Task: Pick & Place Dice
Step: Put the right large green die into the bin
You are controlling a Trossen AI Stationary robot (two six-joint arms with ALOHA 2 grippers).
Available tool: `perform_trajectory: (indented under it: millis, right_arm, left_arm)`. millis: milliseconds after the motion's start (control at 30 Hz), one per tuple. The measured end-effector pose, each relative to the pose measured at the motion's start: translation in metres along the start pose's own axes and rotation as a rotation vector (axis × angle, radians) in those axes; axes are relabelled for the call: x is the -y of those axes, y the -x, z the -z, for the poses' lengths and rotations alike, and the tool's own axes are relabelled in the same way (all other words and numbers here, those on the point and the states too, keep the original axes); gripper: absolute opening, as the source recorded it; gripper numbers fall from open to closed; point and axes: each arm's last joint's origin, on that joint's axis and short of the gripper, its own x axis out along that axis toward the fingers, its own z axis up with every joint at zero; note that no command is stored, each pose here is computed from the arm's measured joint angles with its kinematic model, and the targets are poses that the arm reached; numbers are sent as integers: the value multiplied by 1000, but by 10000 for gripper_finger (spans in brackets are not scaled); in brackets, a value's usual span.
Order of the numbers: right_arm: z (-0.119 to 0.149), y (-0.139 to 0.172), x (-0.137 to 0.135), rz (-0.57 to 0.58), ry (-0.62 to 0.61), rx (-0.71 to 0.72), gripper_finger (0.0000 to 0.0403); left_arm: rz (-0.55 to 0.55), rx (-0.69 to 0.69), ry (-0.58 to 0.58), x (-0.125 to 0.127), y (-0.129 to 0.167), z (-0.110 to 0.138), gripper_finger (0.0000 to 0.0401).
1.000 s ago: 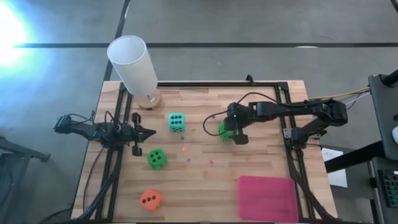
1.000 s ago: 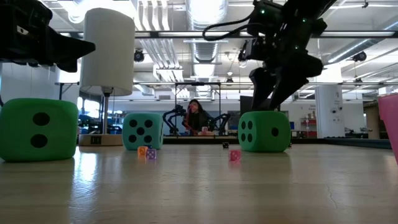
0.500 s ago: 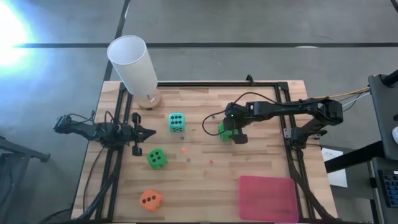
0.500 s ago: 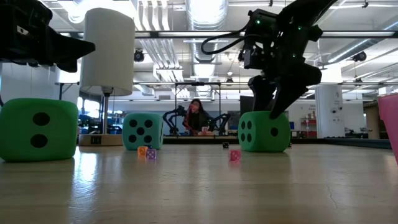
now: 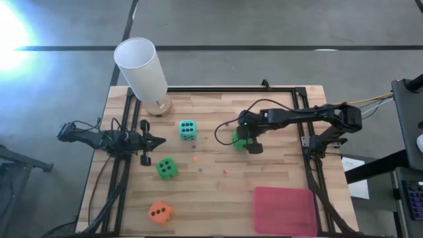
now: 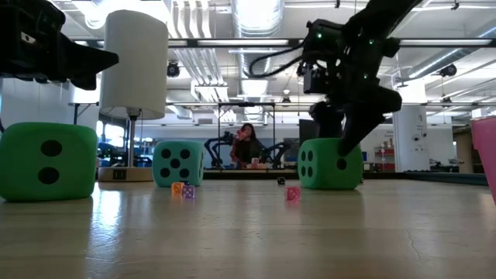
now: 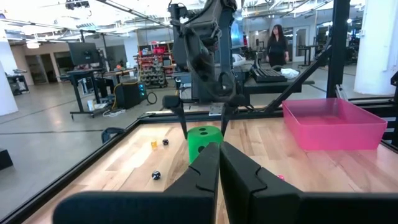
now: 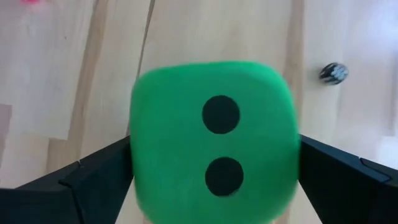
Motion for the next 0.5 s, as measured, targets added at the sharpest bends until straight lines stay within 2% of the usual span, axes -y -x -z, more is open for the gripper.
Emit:
perform_trajectory:
  millis: [267, 500]
  right_arm:
    - [2, -21, 1, -32, -2, -59, 400]
    - [2, -21, 0, -46, -2, -52, 400]
  left_arm:
    - [0, 0, 0, 0, 0, 0, 19]
    - [0, 0, 0, 0, 0, 0, 19]
